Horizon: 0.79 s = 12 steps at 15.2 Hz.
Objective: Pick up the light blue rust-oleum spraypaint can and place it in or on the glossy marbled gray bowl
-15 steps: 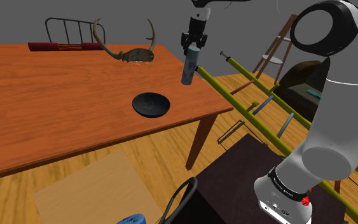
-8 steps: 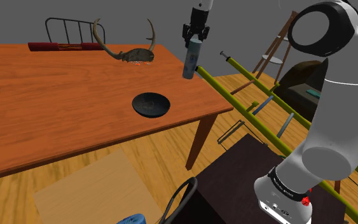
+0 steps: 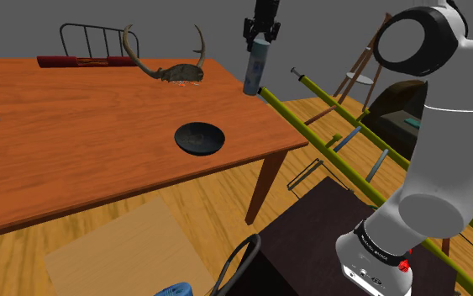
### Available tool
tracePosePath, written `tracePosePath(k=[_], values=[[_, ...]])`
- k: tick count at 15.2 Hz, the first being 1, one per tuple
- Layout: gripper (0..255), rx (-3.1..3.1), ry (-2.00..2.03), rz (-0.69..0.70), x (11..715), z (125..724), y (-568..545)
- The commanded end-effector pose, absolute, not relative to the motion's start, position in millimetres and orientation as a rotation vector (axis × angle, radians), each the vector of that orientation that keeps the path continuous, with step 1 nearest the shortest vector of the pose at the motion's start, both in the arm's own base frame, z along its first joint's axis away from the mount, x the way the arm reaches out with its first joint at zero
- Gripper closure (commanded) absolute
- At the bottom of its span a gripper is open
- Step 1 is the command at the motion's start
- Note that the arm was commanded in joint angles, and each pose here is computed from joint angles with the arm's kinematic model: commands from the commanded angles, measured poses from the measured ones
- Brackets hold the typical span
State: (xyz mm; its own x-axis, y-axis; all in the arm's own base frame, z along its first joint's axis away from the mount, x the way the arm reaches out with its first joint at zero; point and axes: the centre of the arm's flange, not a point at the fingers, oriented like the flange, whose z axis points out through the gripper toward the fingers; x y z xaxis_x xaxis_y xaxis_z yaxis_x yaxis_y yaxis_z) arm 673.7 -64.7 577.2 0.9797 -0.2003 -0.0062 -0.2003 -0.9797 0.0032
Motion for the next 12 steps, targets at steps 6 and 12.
tracePosePath(k=[6, 12], values=[[255, 3.123, -0.316, -0.009, 653.5, 601.0, 9.1], [255, 3.123, -0.316, -0.009, 632.8, 619.2, 83.3]])
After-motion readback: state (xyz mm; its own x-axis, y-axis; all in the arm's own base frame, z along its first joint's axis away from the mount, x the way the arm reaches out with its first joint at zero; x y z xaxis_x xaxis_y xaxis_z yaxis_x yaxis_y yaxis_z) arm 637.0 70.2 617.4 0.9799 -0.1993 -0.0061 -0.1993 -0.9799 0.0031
